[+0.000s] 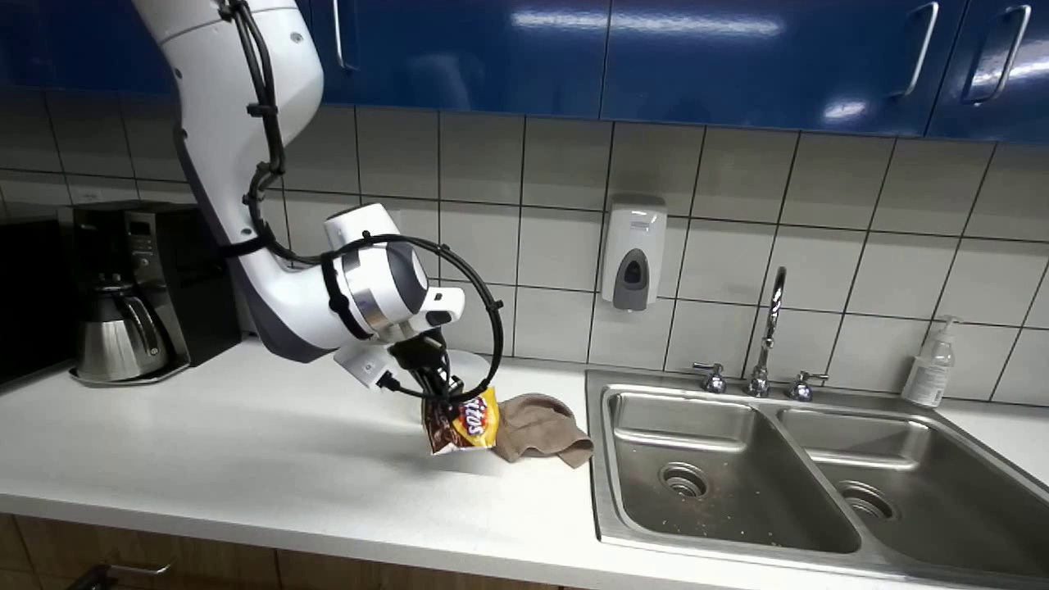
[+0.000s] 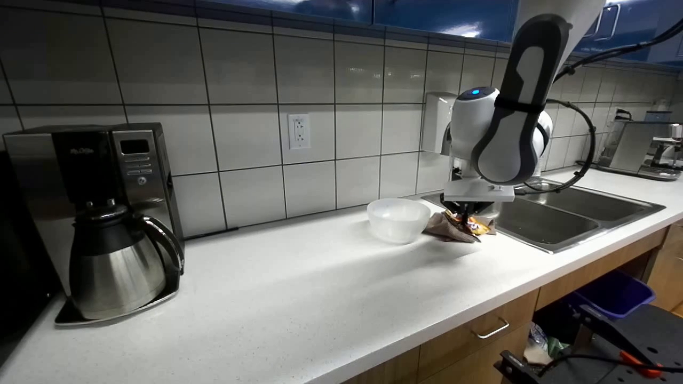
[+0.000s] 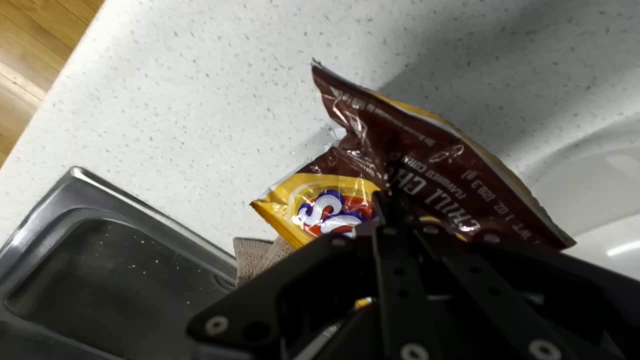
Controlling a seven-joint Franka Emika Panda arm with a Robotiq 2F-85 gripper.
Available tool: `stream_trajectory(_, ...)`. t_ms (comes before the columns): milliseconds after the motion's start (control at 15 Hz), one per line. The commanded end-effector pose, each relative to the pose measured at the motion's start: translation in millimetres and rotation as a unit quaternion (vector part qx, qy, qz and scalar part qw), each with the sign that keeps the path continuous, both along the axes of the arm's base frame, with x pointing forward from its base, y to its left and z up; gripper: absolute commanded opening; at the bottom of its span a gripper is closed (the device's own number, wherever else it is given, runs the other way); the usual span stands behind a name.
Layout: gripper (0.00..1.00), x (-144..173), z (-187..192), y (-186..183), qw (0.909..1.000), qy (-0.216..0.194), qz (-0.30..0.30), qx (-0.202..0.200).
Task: Put the packet in the bowl
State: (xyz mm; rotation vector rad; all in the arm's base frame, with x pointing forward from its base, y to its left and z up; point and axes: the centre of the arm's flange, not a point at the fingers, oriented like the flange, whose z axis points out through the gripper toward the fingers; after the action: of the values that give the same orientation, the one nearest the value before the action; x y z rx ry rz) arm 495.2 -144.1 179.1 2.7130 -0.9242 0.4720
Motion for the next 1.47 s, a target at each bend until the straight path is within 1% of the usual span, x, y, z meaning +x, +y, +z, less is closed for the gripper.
stream_trajectory(0, 0.00, -9, 46, 18, 0.9995, -0.030, 0.008, -0.003)
stream_trajectory(200, 0.00, 4, 64, 29, 0.9985, -0.051, 0.018, -0.001)
stream_trajectory(400, 0.00, 21, 72, 38, 0.9973, -0.069, 0.023, -0.002)
stream_trajectory(733, 0.00, 50, 63, 47, 0.9964, -0.080, 0.025, -0.006)
stream_trajectory(1000, 0.00, 81, 44, 62, 0.9958, -0.086, 0.021, -0.020)
stream_trajectory(1400, 0.00, 138, -2, 92, 0.9948, -0.095, 0.007, -0.037)
